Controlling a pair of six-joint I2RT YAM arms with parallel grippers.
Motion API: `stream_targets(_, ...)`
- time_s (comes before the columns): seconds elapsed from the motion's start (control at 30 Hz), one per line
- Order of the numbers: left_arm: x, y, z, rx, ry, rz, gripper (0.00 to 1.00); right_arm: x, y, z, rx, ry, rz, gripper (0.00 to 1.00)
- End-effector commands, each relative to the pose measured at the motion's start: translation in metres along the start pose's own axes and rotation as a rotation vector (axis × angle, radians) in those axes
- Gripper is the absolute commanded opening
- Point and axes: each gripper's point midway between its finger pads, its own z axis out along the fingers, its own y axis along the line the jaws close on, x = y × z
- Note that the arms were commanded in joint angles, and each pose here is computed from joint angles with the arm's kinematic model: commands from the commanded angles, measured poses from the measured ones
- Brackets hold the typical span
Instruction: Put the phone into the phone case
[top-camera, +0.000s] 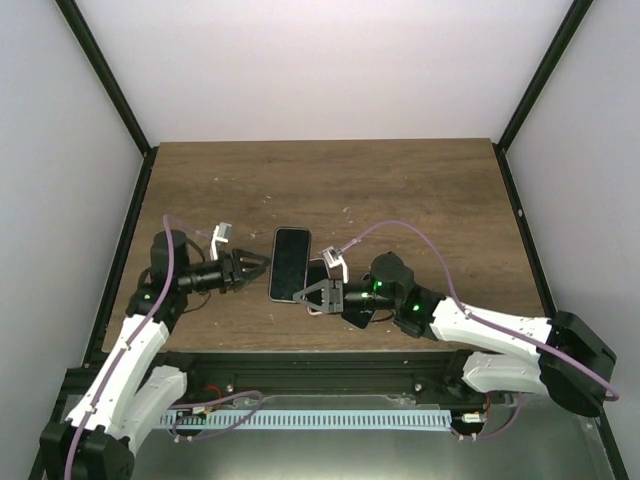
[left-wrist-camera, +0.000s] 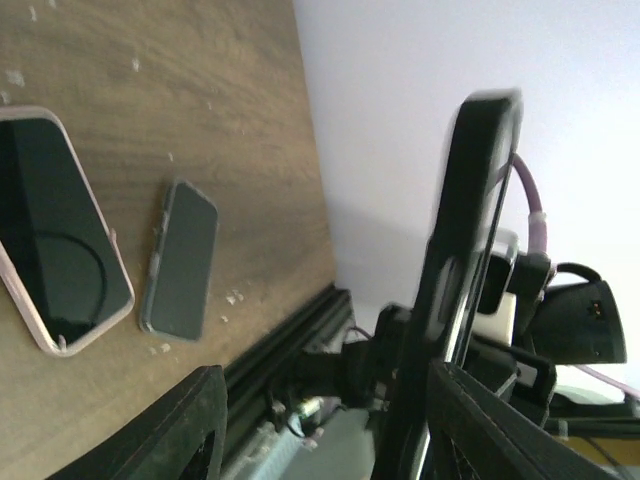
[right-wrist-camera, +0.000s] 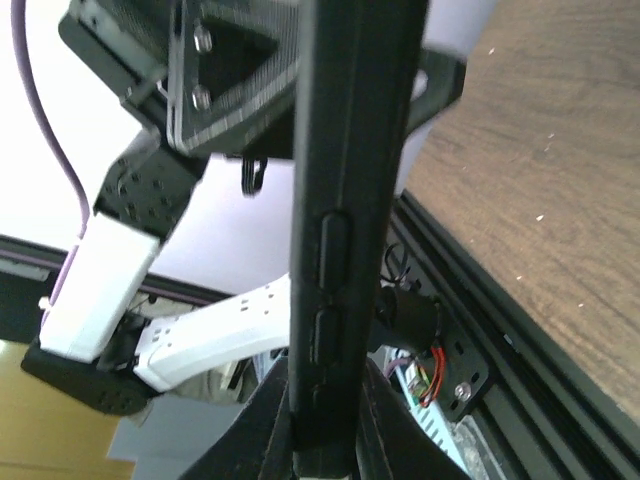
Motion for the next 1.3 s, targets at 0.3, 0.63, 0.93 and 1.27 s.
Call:
stream_targets(0.3,0.027,0.001,0.001,0.146,0.078,-0.125,0.55,-0.047,0.024,0.005,-0.039,-0.168,-0.031,0.01)
stream_targets(0.63,0.029,0.003,0.004,0.156,0.111,-0.117,0.25,-0.047,0.013,0.015,-0.035,-0.161,0.001,0.01)
stream_targets(0.93,0.022,0.016,0.006,0.076,0.073,-0.094,0.00,-0.044,-0.005,0.013,-0.009,-0.151,0.034,0.04)
stream_targets(1.27,-0.002,0.041,0.013,-0.019,0.004,-0.131,0.00,-0.038,-0.051,0.001,0.133,-0.146,0.091,0.39)
